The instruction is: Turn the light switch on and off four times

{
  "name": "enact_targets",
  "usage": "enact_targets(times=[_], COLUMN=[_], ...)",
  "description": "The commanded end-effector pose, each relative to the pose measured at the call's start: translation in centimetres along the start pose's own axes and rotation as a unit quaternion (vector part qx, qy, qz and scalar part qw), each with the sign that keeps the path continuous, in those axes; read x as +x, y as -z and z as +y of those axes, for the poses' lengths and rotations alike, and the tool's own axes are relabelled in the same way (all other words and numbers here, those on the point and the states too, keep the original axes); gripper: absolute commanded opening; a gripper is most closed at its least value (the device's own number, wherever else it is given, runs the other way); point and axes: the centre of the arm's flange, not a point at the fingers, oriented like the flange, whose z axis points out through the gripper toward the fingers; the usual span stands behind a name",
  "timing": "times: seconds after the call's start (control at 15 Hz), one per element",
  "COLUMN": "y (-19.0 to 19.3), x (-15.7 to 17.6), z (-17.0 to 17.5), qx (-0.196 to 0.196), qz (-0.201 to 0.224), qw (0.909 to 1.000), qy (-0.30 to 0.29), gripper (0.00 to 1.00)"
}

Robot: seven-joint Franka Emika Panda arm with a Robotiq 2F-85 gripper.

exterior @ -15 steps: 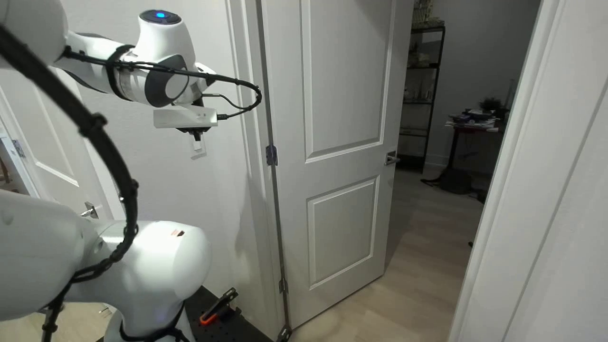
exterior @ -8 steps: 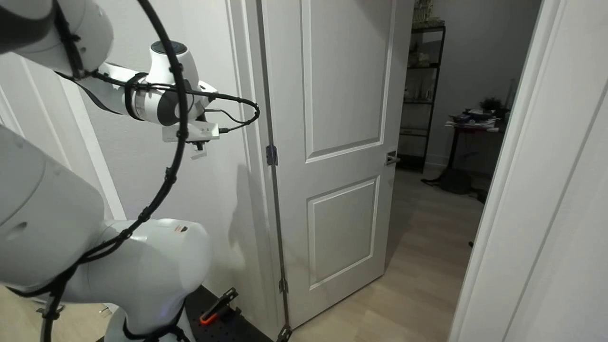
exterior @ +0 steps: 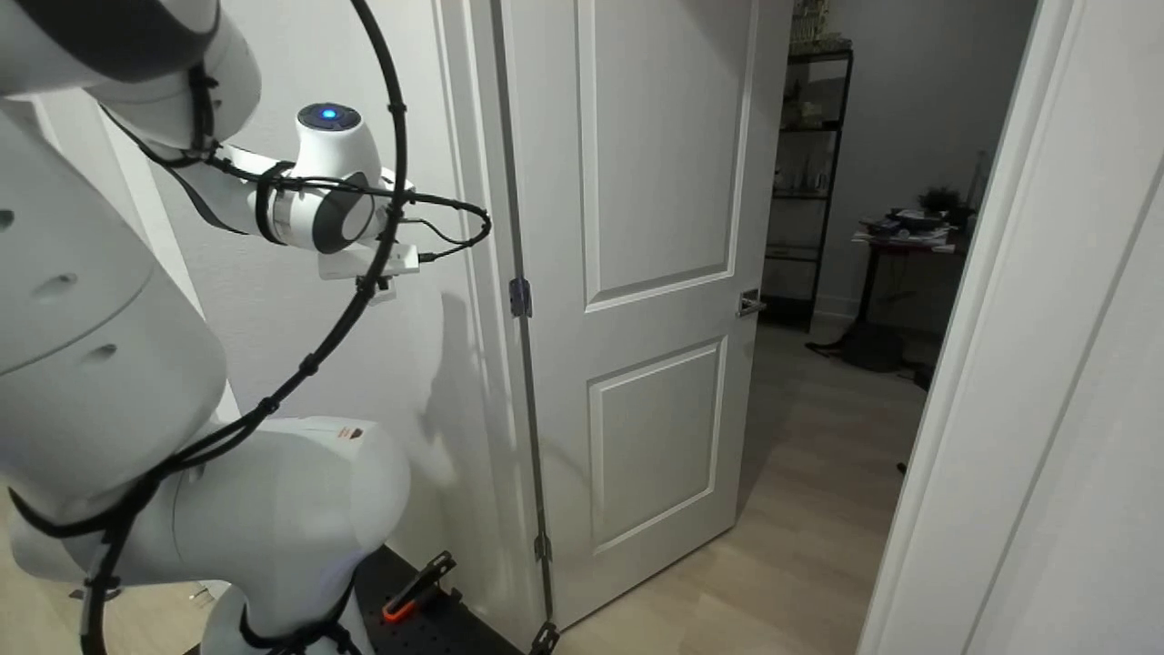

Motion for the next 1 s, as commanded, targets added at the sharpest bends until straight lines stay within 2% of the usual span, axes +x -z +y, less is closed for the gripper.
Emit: enact_targets(times=[0.0, 0.47, 0.93], y=[-2.3, -5.1, -6.3], x=[2.3, 3.9, 5.3], z=[0.0, -0.1, 0.1], qx=[-0.002, -0.005, -0.010], qz=[0.008, 0.013, 0.029], qw=[1.0000, 0.9999, 0.9994], qy=[-0.005, -0.006, -0.014], gripper=[0.00, 0.00, 0.00])
